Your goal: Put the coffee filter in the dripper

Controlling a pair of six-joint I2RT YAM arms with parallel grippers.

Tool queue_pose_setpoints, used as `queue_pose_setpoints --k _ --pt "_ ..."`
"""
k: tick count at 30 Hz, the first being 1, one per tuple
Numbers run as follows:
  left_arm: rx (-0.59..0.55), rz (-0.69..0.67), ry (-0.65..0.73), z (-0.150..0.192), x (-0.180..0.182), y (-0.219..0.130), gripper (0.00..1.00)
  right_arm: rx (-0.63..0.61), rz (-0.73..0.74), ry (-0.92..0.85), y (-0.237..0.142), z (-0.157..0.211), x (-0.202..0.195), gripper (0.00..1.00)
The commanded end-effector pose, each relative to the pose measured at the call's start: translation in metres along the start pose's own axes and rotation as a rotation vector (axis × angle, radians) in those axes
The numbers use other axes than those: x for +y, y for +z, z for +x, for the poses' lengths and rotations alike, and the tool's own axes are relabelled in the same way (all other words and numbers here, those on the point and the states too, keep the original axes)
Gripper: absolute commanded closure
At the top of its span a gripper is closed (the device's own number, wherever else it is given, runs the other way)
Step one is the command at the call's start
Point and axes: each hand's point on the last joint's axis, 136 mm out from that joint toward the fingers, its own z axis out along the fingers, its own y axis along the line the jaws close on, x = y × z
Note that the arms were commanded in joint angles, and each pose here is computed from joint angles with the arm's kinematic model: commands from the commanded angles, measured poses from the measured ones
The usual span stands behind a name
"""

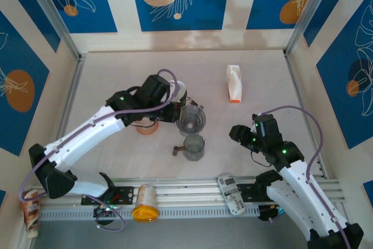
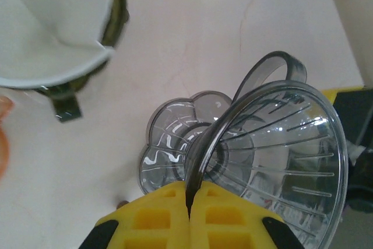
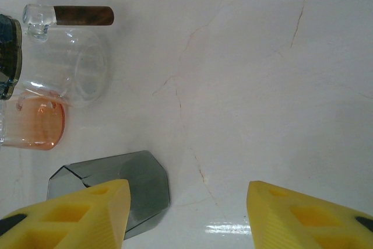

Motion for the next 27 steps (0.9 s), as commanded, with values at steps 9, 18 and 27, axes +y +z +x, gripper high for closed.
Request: queue_pose_setpoints --k 9,18,27 --pt "0.101 0.085 -0.103 0.031 -0.005 0.040 1.00 0.007 0.000 -0.009 -0.002 0.003 -0.002 0.44" --pt "0.136 0.142 -0.155 0.040 -0.013 0.043 1.00 0.013 0.001 -0.006 -0.001 0.005 -0.003 0.44" --pt "0.160 0.104 -0.163 0.053 0.000 0.048 1.00 0.010 0.003 -0.003 0.000 0.006 -0.005 0.44"
